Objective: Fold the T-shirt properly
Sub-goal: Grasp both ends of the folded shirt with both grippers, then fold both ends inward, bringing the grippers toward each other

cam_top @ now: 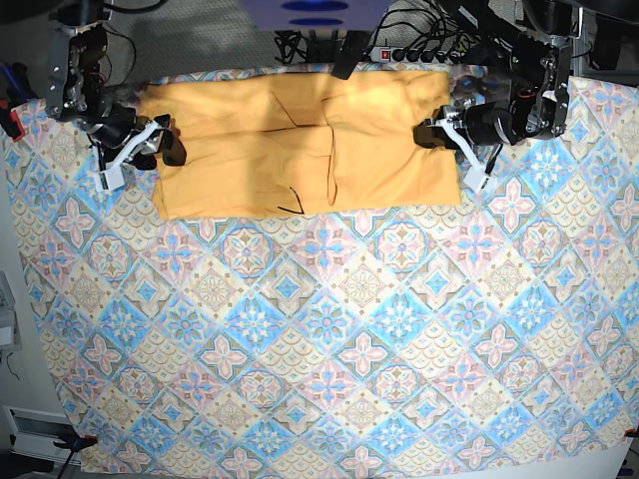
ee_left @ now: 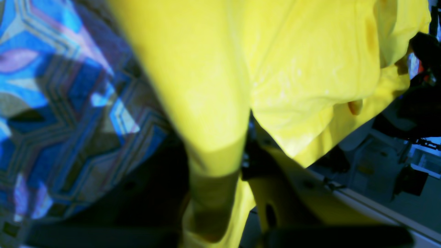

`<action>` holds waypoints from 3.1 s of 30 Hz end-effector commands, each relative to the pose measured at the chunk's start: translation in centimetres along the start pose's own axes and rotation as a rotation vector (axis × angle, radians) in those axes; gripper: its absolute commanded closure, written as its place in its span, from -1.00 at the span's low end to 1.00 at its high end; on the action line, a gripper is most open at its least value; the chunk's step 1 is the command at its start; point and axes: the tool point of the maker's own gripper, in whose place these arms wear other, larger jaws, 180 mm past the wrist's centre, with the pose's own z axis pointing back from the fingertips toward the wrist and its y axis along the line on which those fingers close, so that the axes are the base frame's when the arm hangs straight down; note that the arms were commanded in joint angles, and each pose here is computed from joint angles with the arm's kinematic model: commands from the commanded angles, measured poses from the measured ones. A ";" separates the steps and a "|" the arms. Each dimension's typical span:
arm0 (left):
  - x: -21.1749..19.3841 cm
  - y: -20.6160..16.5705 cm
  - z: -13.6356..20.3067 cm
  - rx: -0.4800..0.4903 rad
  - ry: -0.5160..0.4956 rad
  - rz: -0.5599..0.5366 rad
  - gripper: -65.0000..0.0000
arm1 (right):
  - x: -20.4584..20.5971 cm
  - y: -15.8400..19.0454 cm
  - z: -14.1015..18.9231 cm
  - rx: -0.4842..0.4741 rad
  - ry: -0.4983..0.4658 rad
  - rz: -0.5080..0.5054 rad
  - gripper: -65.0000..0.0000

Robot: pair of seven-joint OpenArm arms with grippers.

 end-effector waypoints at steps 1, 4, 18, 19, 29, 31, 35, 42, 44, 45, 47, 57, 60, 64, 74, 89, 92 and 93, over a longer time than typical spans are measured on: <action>1.1 -0.3 0.4 -0.010 -0.026 -0.022 1.00 | -1.5 -1.3 0.4 -0.044 0.063 0.000 -0.26; 1.1 -0.3 0.4 -0.010 -0.026 -0.022 1.00 | -1.2 -1.4 0.1 -0.046 0.060 -0.006 -0.39; 1.1 -0.3 0.4 -0.010 -0.026 -0.022 1.00 | -3.0 1.8 -1.5 0.040 0.134 0.048 -0.18; 1.1 -0.3 0.4 -0.010 -0.027 -0.022 1.00 | -3.1 1.9 -1.5 0.042 0.136 0.050 -0.08; 1.1 -0.3 0.4 -0.011 -0.030 -0.021 1.00 | -3.3 1.9 -1.4 0.042 0.143 0.047 0.64; 1.1 -0.3 0.4 -0.011 -0.030 -0.021 1.00 | -3.6 1.9 -1.4 0.042 0.155 0.045 0.73; 1.1 -0.3 0.4 -0.011 -0.030 -0.021 1.00 | -2.4 2.5 -1.3 0.061 0.137 0.050 1.00; 1.1 -0.7 0.2 -0.021 -0.035 -0.015 1.00 | 2.5 5.7 -0.7 0.125 0.014 0.137 1.00; 1.2 -1.2 -0.2 -0.034 -0.042 -0.007 1.00 | 3.7 6.7 -0.4 0.139 -0.017 0.167 1.00; 1.2 -1.3 -0.2 -0.036 -0.043 -0.008 1.00 | 4.3 7.1 -0.3 0.145 -0.034 0.184 1.00; 1.8 -1.9 -0.7 -0.049 -0.055 -0.011 1.00 | 5.4 7.9 0.0 0.157 -0.060 0.211 1.00; 4.2 -6.1 -3.0 -0.140 -0.059 -0.086 1.00 | 8.9 11.4 1.5 0.207 -0.157 0.319 1.00; 4.7 -7.5 -3.7 -0.168 -0.060 -0.104 1.00 | 10.1 12.7 2.2 0.224 -0.196 0.358 1.00; 4.7 -8.5 -4.5 -0.168 -0.046 -0.140 1.00 | 10.9 14.4 2.9 0.253 -0.222 0.400 1.00; 4.5 -9.2 -6.0 -0.129 -0.033 -0.182 1.00 | 8.9 21.7 1.1 0.452 -0.164 0.499 1.00; 4.2 -9.0 -6.1 -0.115 -0.024 -0.192 1.00 | 7.6 31.6 -1.7 0.709 -0.106 0.618 0.99; 4.1 -9.0 -6.0 -0.115 -0.025 -0.189 1.00 | 7.7 30.9 -2.6 0.685 -0.103 0.590 0.83; 4.1 -8.8 -6.0 -0.112 -0.023 -0.190 1.00 | 7.8 30.7 -2.7 0.676 -0.103 0.594 0.74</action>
